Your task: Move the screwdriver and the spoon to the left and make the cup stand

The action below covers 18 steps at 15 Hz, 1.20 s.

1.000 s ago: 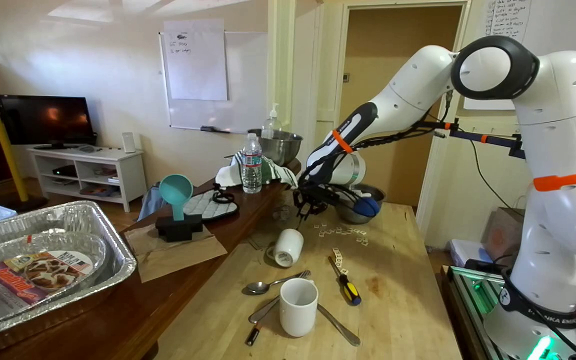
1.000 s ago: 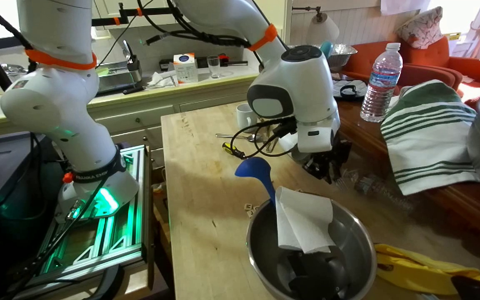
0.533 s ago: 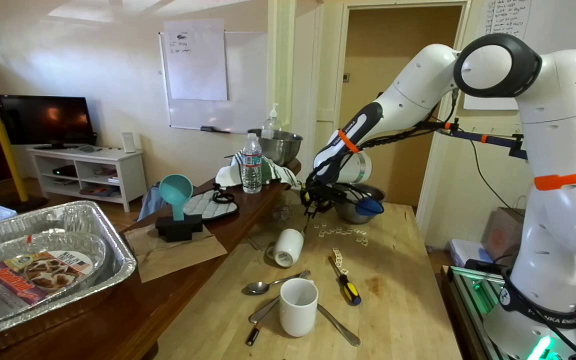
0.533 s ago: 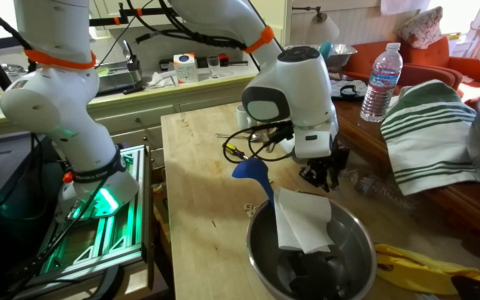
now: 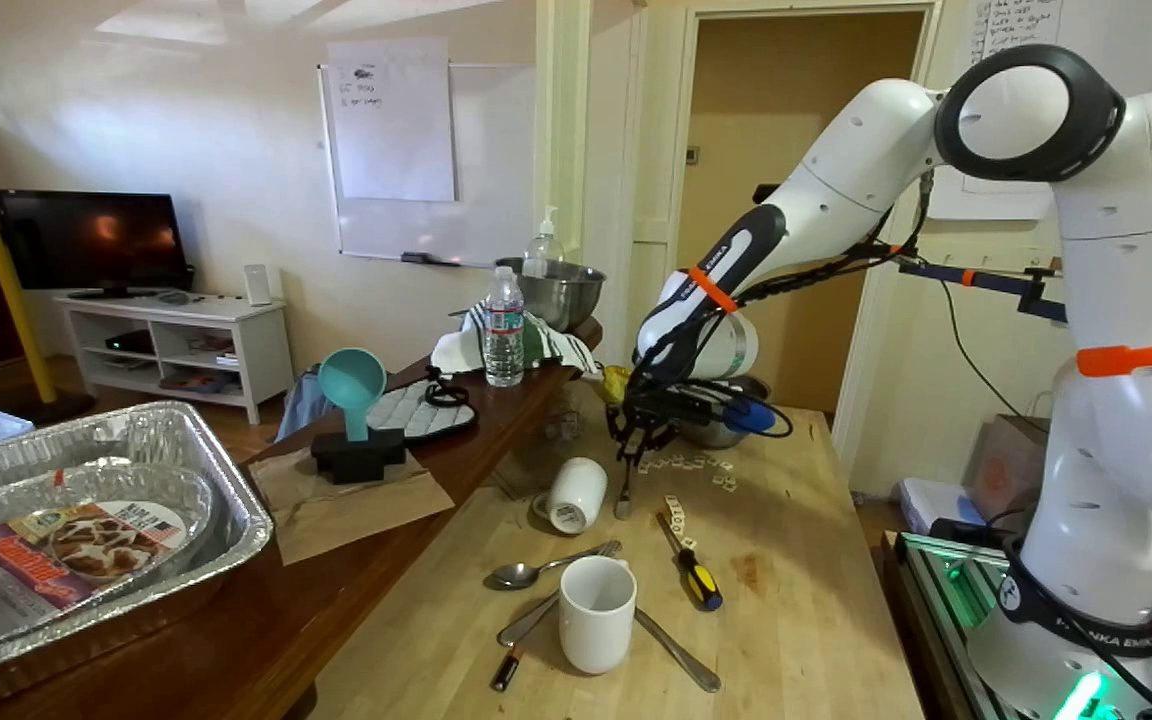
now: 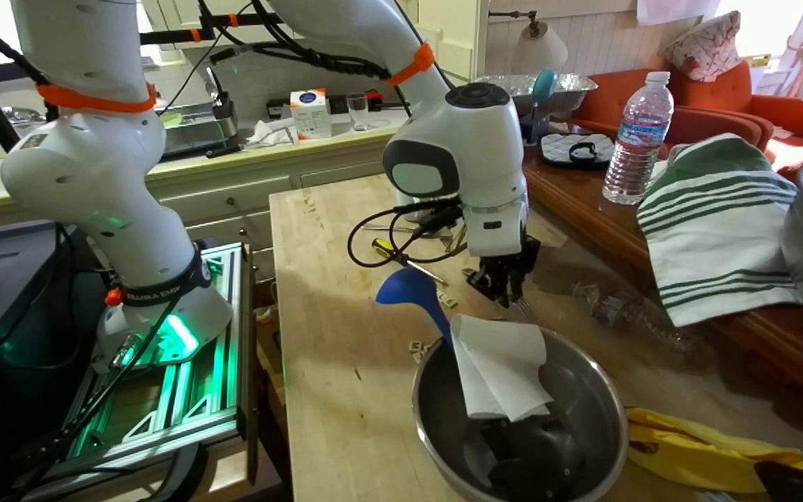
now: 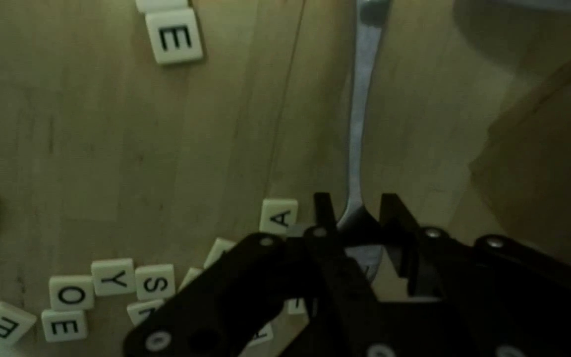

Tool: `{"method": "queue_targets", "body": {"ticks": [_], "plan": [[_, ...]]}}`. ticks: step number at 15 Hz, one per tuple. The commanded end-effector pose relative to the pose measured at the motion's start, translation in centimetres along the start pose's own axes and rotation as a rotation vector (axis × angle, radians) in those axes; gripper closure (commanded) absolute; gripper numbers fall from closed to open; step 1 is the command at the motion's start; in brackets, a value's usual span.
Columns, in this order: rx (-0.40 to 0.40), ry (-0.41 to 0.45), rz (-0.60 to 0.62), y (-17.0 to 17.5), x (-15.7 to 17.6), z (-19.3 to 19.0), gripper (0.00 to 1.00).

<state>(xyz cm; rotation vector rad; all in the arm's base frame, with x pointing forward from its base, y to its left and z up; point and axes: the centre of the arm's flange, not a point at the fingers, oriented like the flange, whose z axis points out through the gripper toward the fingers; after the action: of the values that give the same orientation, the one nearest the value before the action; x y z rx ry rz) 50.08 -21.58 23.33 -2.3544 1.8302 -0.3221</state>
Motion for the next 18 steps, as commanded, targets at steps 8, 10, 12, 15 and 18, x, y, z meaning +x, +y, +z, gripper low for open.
{"method": "queue_targets", "body": {"ticks": [8, 10, 12, 15, 18], "plan": [[-0.095, -0.161, -0.054, 2.4, -7.1, -0.6, 0.93], [-0.106, -0.176, -0.046, 3.3, -7.3, -0.3, 0.93], [-0.111, -0.186, -0.045, 3.8, -7.5, -0.2, 0.93], [-0.101, -0.183, -0.055, 3.9, -7.4, -0.4, 0.54], [-0.083, -0.183, -0.065, 3.7, -7.2, -1.1, 0.32]]}}
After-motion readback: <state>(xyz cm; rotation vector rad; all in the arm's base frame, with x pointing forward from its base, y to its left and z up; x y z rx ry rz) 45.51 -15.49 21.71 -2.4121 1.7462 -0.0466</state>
